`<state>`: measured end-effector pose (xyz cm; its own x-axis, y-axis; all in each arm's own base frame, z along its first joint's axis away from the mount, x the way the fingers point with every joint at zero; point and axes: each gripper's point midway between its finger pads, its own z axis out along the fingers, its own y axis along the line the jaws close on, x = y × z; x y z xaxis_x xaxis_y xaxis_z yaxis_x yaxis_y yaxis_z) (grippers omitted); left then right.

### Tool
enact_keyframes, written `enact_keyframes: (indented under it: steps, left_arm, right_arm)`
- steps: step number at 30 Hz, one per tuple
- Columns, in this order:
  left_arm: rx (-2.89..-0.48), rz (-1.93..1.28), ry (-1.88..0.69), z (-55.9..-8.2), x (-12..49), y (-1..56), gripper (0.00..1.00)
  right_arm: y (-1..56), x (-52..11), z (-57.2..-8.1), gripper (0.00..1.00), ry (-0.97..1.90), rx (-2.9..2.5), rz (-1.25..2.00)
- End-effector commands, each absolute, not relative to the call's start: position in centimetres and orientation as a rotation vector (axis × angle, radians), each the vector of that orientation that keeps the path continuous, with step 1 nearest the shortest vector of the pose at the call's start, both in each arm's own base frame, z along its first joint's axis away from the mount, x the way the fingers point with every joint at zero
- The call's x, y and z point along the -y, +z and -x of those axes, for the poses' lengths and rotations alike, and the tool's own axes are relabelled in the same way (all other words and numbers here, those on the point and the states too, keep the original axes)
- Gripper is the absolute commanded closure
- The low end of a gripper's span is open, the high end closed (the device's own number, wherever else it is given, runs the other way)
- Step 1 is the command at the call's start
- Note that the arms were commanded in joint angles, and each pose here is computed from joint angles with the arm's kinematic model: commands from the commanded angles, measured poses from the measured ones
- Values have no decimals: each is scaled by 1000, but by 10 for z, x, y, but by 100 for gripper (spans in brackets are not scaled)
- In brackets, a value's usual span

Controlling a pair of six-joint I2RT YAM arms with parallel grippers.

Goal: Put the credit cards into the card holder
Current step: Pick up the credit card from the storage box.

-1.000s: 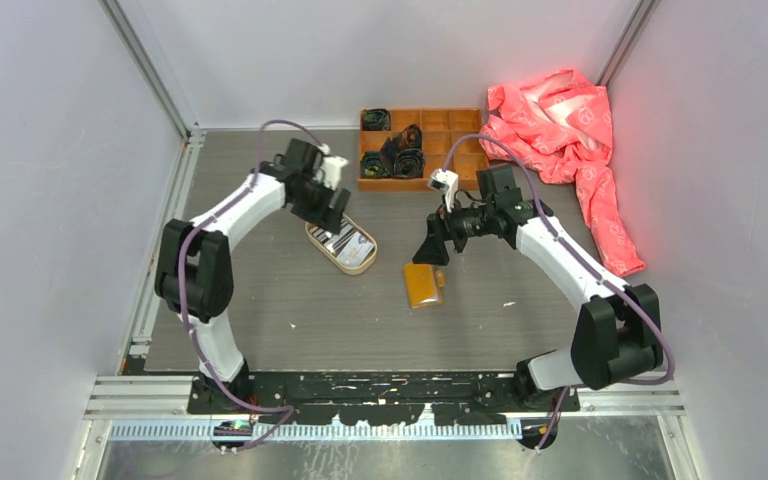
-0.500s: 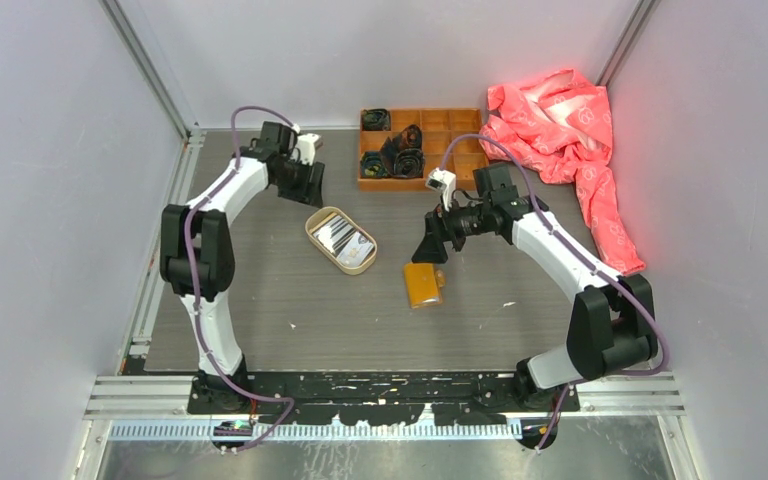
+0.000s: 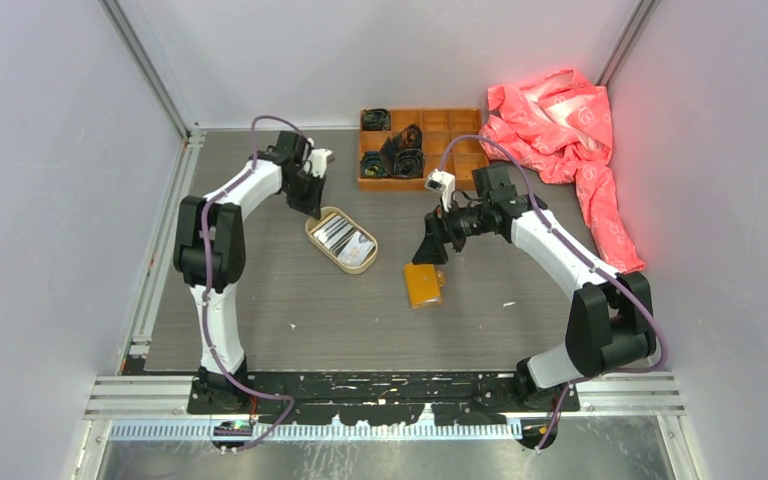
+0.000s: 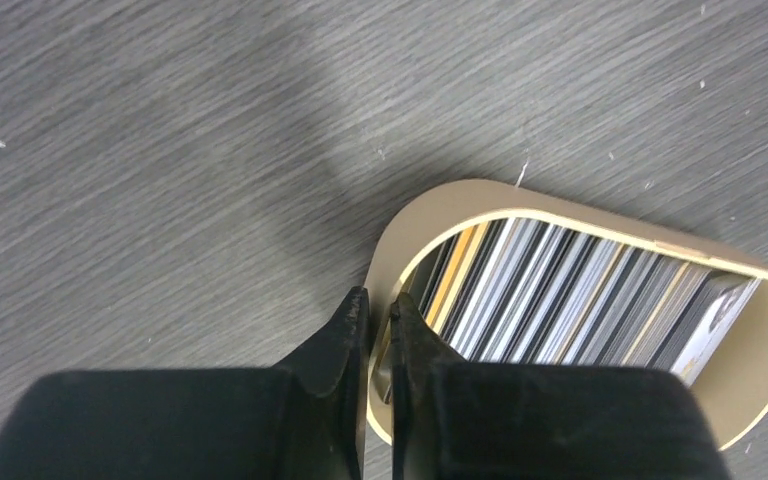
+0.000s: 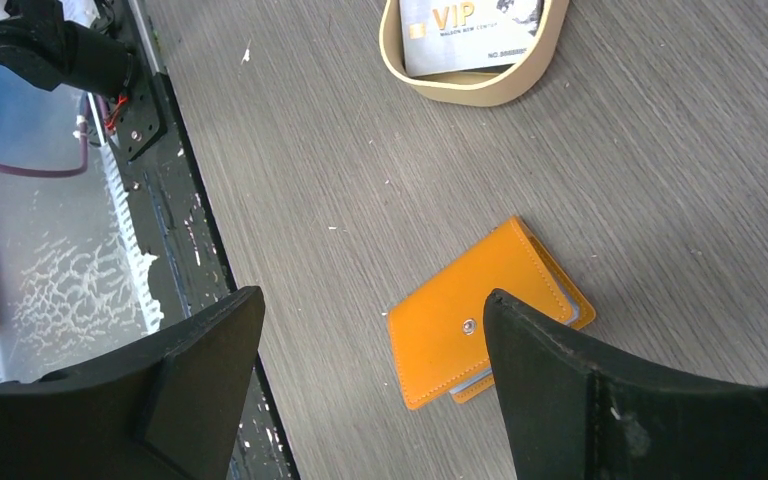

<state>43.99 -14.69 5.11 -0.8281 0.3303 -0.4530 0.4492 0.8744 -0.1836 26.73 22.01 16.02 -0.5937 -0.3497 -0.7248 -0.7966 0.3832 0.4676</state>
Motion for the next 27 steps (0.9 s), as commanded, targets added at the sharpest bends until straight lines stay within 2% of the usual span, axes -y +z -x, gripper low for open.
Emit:
enact_keyframes:
  steps: [1,4,13,20,23,27]
  left_arm:
    - [-2611,-554,-328,-444,147,71,97]
    - [-2621,-482,-254,-436,144,81,100]
    - [-2573,49,-188,-388,131,103,100]
    - [-2569,145,-213,-368,140,94,100]
    - [-2572,178,-237,-363,141,91,88]
    - [-2491,206,-274,-360,139,111,81]
  right_arm:
    - [179,-224,-274,15,1113,-2057,1017]
    - [178,-224,-275,15,1104,-2058,1021]
    - [172,-223,-275,15,1099,-2076,1019]
    - [172,-219,-277,15,1078,-2079,1014]
    - [174,-218,-277,15,1078,-2074,1013]
    - [177,-218,-276,15,1079,-2063,1015]
